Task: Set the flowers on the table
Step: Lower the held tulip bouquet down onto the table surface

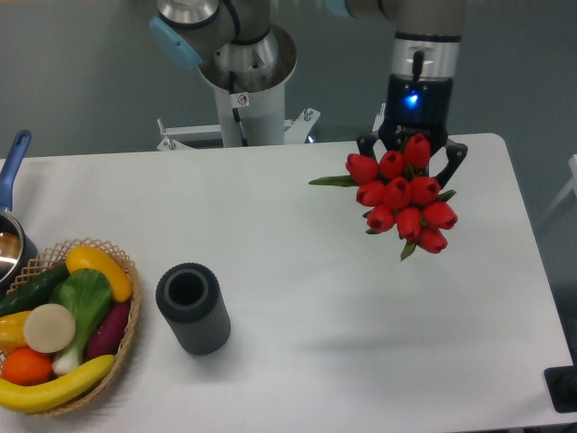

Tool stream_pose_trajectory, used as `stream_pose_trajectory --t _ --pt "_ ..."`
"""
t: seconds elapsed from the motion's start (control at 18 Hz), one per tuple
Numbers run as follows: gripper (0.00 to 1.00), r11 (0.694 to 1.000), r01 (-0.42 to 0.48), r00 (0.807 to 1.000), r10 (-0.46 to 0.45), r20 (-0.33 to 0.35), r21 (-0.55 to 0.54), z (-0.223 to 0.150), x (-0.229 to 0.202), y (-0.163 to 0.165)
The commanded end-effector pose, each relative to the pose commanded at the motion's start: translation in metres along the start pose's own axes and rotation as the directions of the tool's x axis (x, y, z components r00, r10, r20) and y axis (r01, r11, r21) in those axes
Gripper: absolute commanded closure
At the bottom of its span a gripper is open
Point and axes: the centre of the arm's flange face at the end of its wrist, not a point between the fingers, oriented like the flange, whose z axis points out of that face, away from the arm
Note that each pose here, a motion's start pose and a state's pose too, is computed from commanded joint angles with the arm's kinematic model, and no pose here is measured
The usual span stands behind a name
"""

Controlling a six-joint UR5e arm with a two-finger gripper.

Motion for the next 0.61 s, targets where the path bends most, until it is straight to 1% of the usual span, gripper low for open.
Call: stream_pose_trajectory --t 0.17,0.33,0.5,0.61 --pt "0.58 0.986 -0.056 0.997 0.063 0.042 -0.158 0.017 0.019 -0.007" --pt "0.58 0.96 -0.095 0.993 0.109 0.039 -0.264 0.046 0.034 -0.009" --pt "0.58 0.952 -0.105 0.993 0.115 0.018 -0.287 0.065 0.036 -0.009" --pt "0.58 0.947 -0.113 0.993 0.114 -0.013 -0.302 0.089 0.036 -0.01"
